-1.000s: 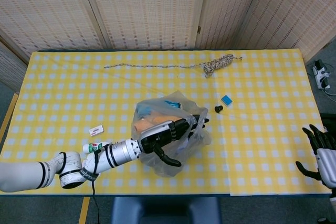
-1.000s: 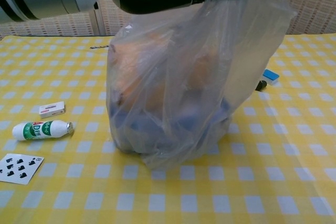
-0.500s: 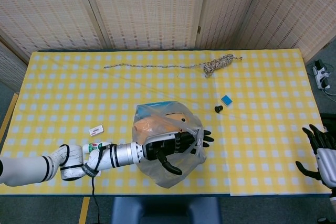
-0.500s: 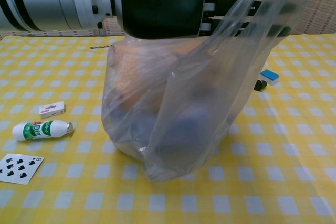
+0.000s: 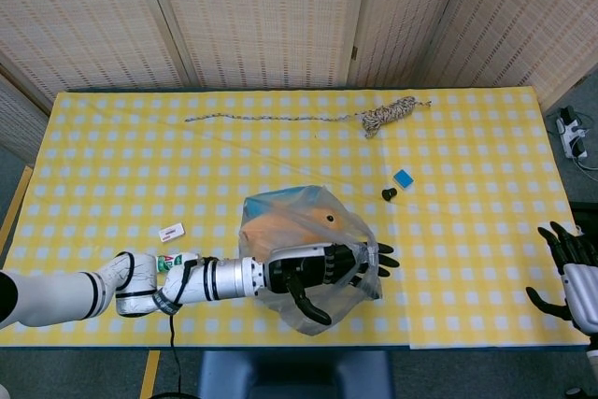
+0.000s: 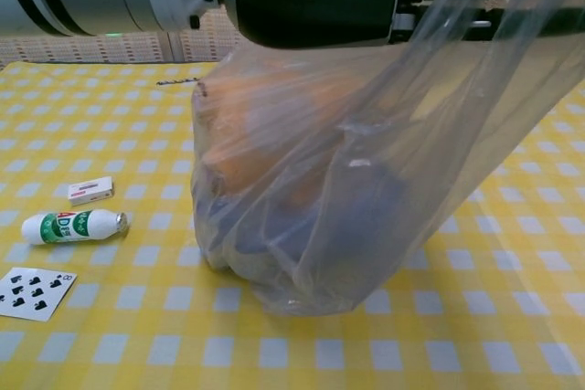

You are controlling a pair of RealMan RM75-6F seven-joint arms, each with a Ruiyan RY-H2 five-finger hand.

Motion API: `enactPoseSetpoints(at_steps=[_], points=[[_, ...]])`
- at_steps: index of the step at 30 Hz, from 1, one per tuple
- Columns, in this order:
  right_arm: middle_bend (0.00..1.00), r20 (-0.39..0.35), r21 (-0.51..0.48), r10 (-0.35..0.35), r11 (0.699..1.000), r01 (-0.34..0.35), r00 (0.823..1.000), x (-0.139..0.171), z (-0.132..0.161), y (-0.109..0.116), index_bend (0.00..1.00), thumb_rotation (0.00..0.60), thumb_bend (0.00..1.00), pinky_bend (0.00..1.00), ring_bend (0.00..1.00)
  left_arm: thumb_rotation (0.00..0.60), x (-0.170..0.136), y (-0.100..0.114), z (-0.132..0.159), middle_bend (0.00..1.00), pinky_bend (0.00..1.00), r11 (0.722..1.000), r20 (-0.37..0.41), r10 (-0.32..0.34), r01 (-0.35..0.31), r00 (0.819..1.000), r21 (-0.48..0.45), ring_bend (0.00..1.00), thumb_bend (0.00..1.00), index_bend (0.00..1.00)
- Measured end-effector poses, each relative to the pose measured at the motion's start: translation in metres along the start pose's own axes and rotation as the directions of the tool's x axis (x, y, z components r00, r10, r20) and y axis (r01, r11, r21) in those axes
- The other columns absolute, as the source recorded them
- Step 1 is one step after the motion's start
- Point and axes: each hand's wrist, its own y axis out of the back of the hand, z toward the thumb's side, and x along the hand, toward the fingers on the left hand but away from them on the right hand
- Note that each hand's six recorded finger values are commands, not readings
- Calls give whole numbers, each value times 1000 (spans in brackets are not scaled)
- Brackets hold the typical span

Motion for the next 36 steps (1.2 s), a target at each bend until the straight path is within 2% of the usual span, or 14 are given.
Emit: enactPoseSetpoints(at_steps=[4, 8, 12, 17, 22, 25, 36], points=[[0, 0, 0, 2, 1000, -2, 1000, 0, 0, 0, 0, 600, 320, 0, 0, 600, 3, -2, 5, 94, 224, 1000, 17, 7, -7, 1000, -25, 78, 135, 0], [0, 3, 0, 3, 1000, -3, 1000, -1, -1, 0, 0, 600, 319, 0, 0, 600, 3, -6, 10, 95, 279, 999, 27, 11, -10, 1000, -37, 99, 135, 0], [0, 1, 0, 3, 1000, -3, 1000, 0, -1, 0, 0, 600, 319, 0, 0, 600, 3, -5, 11, 95, 248, 1000, 27, 23, -23, 999, -12, 72, 135, 0], [0, 2, 0, 2, 1000, -2, 1000, 1, -1, 0, 0, 600, 319, 0, 0, 600, 3, 4, 6, 95, 236, 995, 29, 74, -76, 997, 63, 64, 135, 0], [0, 1, -2, 6, 1000, -6, 1000, 0, -2, 0, 0, 600, 319, 0, 0, 600, 5, 17, 0, 95, 223, 979, 39, 146, -150, 989, 140, 59, 135, 3], [0, 3, -2, 7, 1000, -7, 1000, 0, -3, 1, 0, 600, 320, 0, 0, 600, 7, 24, -1, 95, 225, 972, 48, 180, -185, 982, 143, 62, 135, 4], [0, 8, 0, 18, 1000, -18, 1000, 1, -4, 0, 0, 600, 319, 0, 0, 600, 5, 34, 14, 95, 267, 961, 128, 244, -258, 961, 101, 84, 135, 19]])
